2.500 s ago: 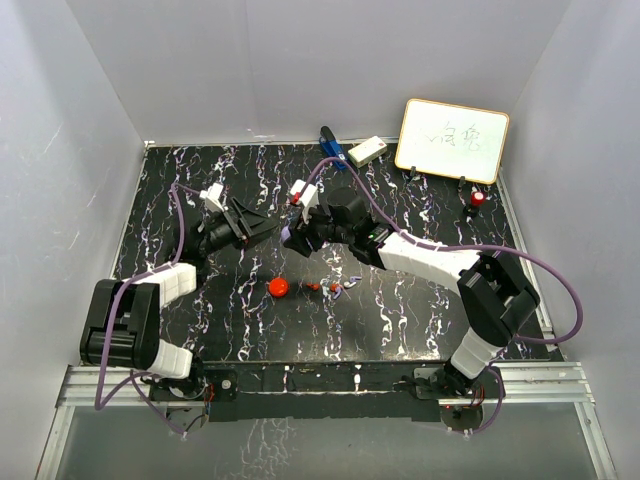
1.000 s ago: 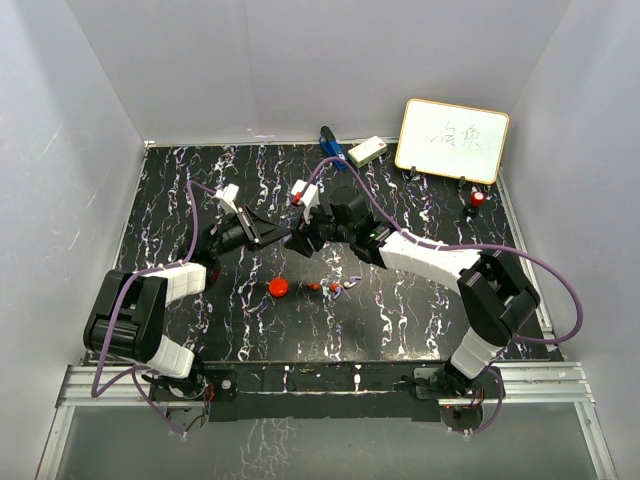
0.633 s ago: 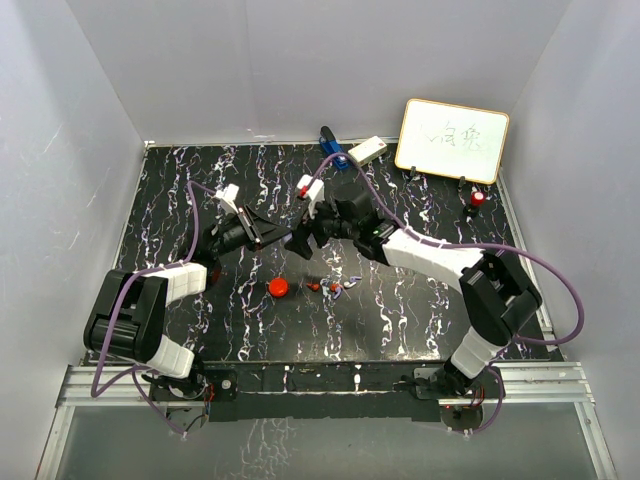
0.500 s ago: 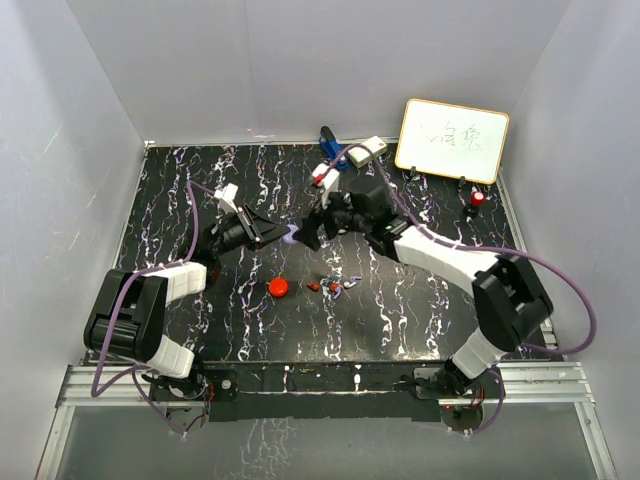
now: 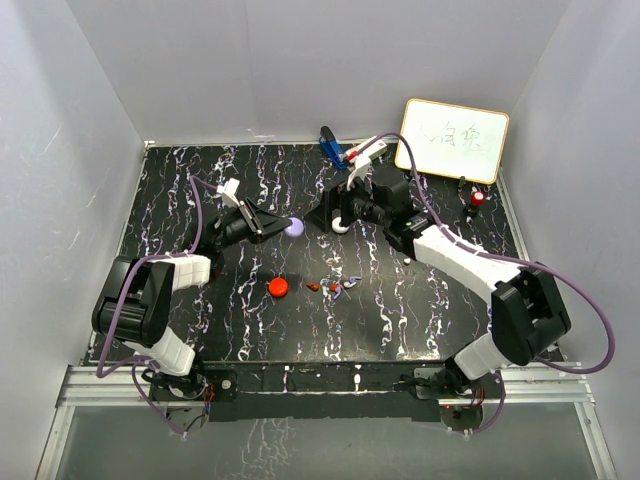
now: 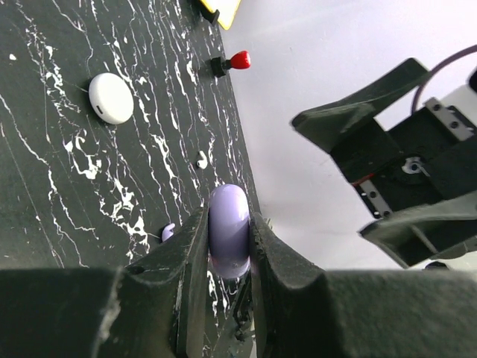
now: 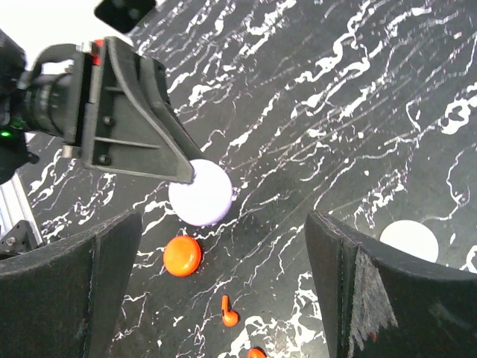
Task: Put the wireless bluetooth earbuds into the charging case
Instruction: Pick up the charging case at the center of the board, then open the charging case.
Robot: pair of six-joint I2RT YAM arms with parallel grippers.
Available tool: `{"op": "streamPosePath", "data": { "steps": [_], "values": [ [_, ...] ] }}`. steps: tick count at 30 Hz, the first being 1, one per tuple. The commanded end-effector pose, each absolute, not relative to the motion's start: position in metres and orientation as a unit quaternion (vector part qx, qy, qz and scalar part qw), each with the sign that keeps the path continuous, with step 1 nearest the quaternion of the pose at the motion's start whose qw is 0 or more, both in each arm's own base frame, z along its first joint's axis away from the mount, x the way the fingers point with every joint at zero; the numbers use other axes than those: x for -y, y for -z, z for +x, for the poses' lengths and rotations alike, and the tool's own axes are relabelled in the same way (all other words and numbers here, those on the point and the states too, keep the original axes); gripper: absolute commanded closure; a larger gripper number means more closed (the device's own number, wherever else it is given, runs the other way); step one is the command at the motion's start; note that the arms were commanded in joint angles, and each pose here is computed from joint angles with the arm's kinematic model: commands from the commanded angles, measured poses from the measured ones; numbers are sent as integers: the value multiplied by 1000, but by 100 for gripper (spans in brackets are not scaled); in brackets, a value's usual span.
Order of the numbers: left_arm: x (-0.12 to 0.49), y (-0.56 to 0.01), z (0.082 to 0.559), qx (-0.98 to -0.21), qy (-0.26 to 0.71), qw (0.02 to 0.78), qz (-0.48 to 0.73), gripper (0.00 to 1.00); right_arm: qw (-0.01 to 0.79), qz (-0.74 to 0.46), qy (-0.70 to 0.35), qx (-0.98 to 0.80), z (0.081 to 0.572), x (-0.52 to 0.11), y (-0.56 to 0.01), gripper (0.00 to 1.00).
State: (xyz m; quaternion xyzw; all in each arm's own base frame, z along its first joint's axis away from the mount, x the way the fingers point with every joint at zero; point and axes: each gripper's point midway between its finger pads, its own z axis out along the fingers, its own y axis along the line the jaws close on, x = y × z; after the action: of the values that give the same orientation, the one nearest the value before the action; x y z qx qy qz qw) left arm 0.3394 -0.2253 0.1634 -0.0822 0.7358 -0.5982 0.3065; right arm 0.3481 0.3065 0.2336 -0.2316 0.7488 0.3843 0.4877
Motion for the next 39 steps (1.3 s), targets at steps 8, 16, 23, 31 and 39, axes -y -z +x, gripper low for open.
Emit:
{"op": "streamPosePath", "data": {
  "steps": [8,16,23,31,39],
  "values": [
    [236,-206,335,-697,634,334,-26,100,471,-198,-372,-775,364,-312,-212,10],
    [247,-215,328,-693,641,330,-7,100,457,-195,-378,-781,368,-322,-198,11],
    [251,-219,324,-690,644,331,0,100,452,-191,-379,-784,370,-324,-190,11],
    [257,-224,319,-681,656,326,1,100,445,-191,-385,-786,370,-328,-183,11],
    [258,-231,319,-675,661,327,1,100,439,-187,-381,-792,372,-328,-174,11]
  ]
}}
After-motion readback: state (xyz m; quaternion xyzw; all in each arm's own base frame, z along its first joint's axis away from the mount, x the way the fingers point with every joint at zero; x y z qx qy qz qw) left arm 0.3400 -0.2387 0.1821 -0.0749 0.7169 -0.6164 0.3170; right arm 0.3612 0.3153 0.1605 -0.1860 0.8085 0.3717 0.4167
